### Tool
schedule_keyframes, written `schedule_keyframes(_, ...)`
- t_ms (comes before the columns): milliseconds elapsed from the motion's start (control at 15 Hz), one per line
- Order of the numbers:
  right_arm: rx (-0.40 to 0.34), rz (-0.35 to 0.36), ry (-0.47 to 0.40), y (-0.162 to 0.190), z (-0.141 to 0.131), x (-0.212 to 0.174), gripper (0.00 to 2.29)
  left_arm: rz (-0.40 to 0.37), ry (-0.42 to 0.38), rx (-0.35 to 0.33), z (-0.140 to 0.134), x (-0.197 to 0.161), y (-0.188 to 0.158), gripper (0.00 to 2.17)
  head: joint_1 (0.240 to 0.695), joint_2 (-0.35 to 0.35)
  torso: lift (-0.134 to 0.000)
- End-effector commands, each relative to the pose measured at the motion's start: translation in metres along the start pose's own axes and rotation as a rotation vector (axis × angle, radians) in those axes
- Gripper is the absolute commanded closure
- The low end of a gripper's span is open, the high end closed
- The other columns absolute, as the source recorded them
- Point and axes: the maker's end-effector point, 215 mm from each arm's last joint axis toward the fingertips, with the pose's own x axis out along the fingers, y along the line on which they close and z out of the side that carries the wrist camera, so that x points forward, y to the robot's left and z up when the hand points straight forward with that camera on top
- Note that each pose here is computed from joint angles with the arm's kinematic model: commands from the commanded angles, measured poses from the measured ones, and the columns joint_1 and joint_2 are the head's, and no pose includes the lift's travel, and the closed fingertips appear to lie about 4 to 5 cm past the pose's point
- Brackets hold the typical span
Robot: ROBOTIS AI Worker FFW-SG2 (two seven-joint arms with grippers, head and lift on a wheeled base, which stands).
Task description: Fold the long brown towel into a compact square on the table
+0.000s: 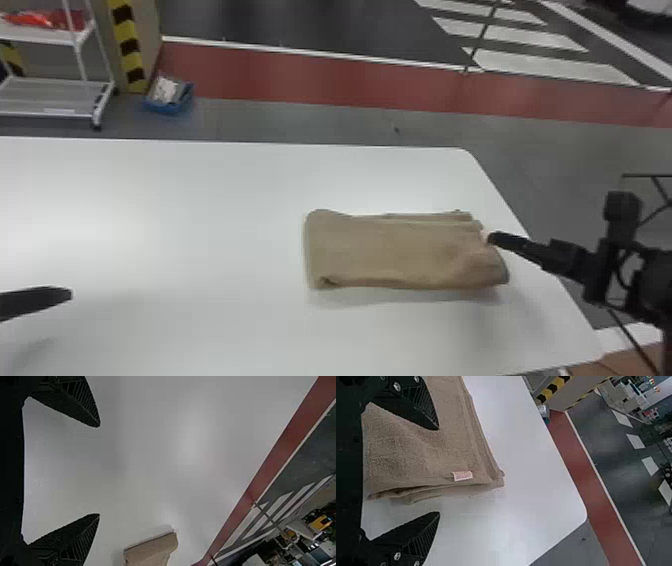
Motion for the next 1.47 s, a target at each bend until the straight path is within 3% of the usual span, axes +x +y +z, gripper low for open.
schedule_keyframes(0, -0.019, -0.005, 0.015, 0.004, 0.004, 0.012, 0.2, -0.001, 0.002, 0.0, -0.001, 0.001, 0.001, 0.08, 0.695, -0.252, -0.124)
schedule_keyframes(333, -0.125, -0.053, 0.029, 0.009, 0.03, 0.044, 0.34, 0.002, 0.01, -0.005, -0.006, 0.005, 0.005, 0.08, 0.695, -0.238, -0.124)
schedule_keyframes(533, -0.18, -0.093, 0.066, 0.004, 0.031, 0.052, 0.41, 0.004, 0.002, -0.002, -0.005, 0.001, 0.008, 0.08, 0.695, -0.232, -0.124)
schedule_keyframes(867, -0.175, -0.111, 0.081, -0.009, 0.027, 0.048, 0.43, 0.008, -0.007, 0.007, -0.002, -0.001, 0.011, 0.08, 0.695, -0.23, -0.124)
schedule_keyframes(1067, -0.195, -0.124, 0.095, -0.011, 0.024, 0.053, 0.62, 0.005, -0.003, 0.008, -0.002, 0.001, 0.009, 0.08, 0.695, -0.236, -0.124)
schedule_keyframes(1400, -0.209, -0.125, 0.107, -0.007, 0.023, 0.059, 0.74, 0.006, -0.008, 0.007, -0.002, -0.002, 0.01, 0.08, 0.695, -0.233, -0.124)
